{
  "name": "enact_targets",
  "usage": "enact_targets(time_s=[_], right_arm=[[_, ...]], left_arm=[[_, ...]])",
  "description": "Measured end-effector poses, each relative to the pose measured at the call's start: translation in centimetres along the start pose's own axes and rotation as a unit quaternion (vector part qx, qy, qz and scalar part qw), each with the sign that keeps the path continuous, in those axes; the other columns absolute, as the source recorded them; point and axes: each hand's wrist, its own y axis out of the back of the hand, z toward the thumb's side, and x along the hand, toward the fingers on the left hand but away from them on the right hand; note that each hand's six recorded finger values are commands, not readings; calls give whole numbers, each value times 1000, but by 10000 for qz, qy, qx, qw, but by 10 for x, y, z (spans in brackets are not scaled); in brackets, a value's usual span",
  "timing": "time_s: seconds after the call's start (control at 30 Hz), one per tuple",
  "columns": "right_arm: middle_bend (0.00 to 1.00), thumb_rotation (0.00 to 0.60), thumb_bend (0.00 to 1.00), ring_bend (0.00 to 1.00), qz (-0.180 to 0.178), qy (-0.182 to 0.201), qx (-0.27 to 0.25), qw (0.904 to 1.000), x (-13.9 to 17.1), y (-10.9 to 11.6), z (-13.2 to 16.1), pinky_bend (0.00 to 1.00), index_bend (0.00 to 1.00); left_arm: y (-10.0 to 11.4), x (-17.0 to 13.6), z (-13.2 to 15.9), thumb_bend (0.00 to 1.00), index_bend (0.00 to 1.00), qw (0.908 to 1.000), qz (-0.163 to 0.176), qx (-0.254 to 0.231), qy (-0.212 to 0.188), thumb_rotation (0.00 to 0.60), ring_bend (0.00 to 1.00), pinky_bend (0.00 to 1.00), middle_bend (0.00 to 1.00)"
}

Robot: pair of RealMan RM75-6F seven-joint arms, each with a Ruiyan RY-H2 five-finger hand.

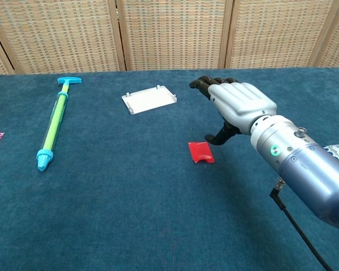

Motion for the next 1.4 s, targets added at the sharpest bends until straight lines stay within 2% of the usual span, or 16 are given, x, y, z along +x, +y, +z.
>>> enact_targets(time_s=[0.13, 0.37, 0.77, 1.07, 1.17, 1.4], right_arm=[[0, 600, 270, 0, 203, -6, -112, 9997, 6, -8, 2, 0, 87], [0, 600, 261, 0, 404, -20, -194, 9990, 9, -24, 8, 0, 87], [0, 600, 261, 0, 520, -26, -213, 9984, 0, -45, 14, 0, 88], [0, 600, 262, 0, 510, -97, -147, 9985, -11, -53, 10, 0, 96], [0, 600, 291, 0, 482, -115, -95, 9987, -14, -54, 9, 0, 102], [0, 600, 432, 0, 459, -161, -19, 9988, -21, -58, 6, 0, 119]], left_arm=[[1, -1, 2, 95, 0, 10000, 1, -18, -30, 600, 0, 55, 0], [3, -1, 1, 95, 0, 10000, 17, -45, -18, 600, 0, 55, 0], [2, 1, -2, 96, 0, 10000, 11, -43, 31, 600, 0, 55, 0], [0, 3, -4, 96, 0, 10000, -8, -34, 74, 600, 0, 55, 0], [0, 4, -4, 95, 0, 10000, -5, -29, 76, 600, 0, 55, 0], [1, 4, -5, 95, 0, 10000, 11, -40, 87, 600, 0, 55, 0]])
